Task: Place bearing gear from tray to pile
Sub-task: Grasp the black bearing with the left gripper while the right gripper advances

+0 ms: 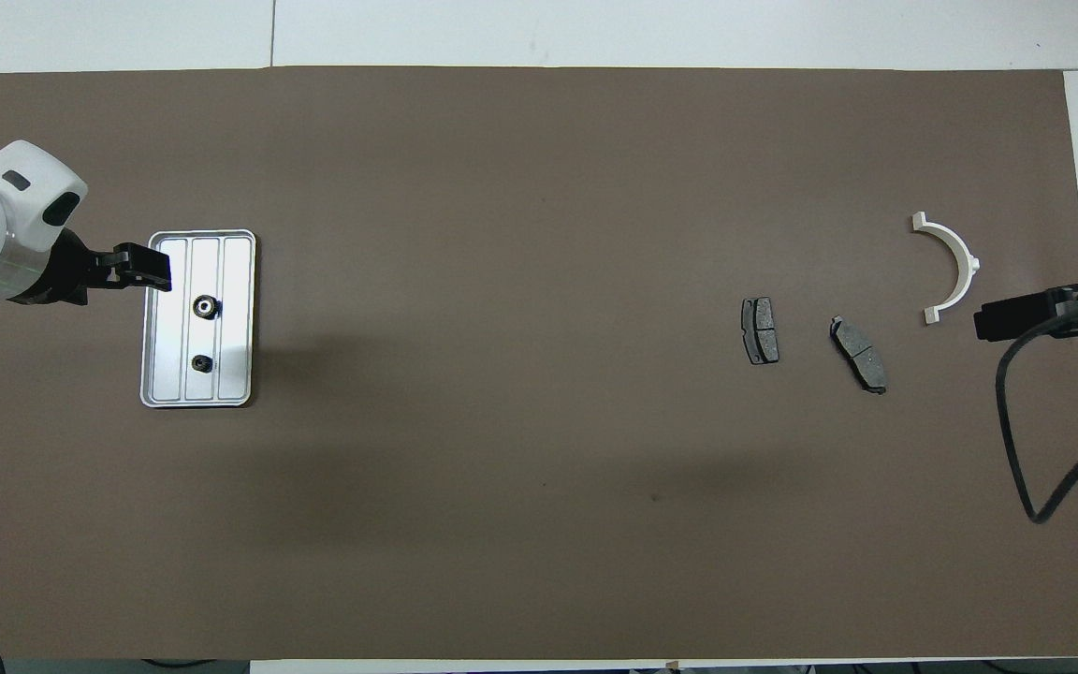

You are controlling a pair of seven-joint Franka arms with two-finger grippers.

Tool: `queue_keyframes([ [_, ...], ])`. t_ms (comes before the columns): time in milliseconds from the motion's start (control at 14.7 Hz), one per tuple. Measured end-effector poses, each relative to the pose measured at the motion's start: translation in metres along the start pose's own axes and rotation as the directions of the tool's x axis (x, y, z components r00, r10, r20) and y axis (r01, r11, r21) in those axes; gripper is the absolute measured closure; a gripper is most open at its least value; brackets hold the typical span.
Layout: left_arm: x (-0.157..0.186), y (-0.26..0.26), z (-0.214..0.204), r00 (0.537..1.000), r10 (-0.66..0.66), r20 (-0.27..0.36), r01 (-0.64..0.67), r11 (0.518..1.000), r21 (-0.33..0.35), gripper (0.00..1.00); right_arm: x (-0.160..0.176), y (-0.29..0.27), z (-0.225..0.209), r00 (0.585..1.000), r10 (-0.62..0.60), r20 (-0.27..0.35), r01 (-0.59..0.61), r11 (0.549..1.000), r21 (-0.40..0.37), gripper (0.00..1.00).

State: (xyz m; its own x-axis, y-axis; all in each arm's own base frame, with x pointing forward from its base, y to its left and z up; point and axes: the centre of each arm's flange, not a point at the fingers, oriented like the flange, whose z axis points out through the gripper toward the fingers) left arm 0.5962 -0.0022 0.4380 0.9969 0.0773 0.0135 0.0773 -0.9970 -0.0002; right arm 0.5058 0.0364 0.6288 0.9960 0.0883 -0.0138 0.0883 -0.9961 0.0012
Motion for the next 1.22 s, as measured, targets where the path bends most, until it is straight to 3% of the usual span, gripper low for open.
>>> queue_keyframes([
  [204, 0.0, 0.0, 0.033, 0.999, 0.037, -0.002, -0.037, 0.999, -0.002, 0.0, -0.002, -0.045, 0.025, 0.995, 0.095, 0.03, -0.095, 0.995, -0.006, 0.0],
  [407, -0.009, 0.001, 0.069, 0.998, 0.061, -0.011, -0.061, 0.998, -0.003, 0.0, 0.002, -0.069, 0.055, 0.993, 0.119, 0.012, -0.119, 0.993, -0.005, 0.0],
  [679, -0.013, 0.005, 0.103, 0.997, 0.069, 0.027, -0.069, 0.998, -0.005, 0.0, 0.018, -0.073, 0.1, 0.98, 0.2, -0.014, -0.2, 0.98, 0.016, 0.0],
  [1019, -0.006, 0.003, 0.123, 0.997, 0.062, 0.042, -0.062, 0.998, -0.007, 0.0, 0.036, -0.099, 0.144, 0.985, 0.172, -0.008, -0.172, 0.985, 0.016, 0.0],
  [1222, -0.005, 0.003, 0.125, 0.998, 0.047, 0.042, -0.047, 0.999, -0.007, 0.09, 0.039, -0.118, 0.15, 0.989, 0.145, -0.022, -0.144, 0.989, 0.02, 0.0],
])
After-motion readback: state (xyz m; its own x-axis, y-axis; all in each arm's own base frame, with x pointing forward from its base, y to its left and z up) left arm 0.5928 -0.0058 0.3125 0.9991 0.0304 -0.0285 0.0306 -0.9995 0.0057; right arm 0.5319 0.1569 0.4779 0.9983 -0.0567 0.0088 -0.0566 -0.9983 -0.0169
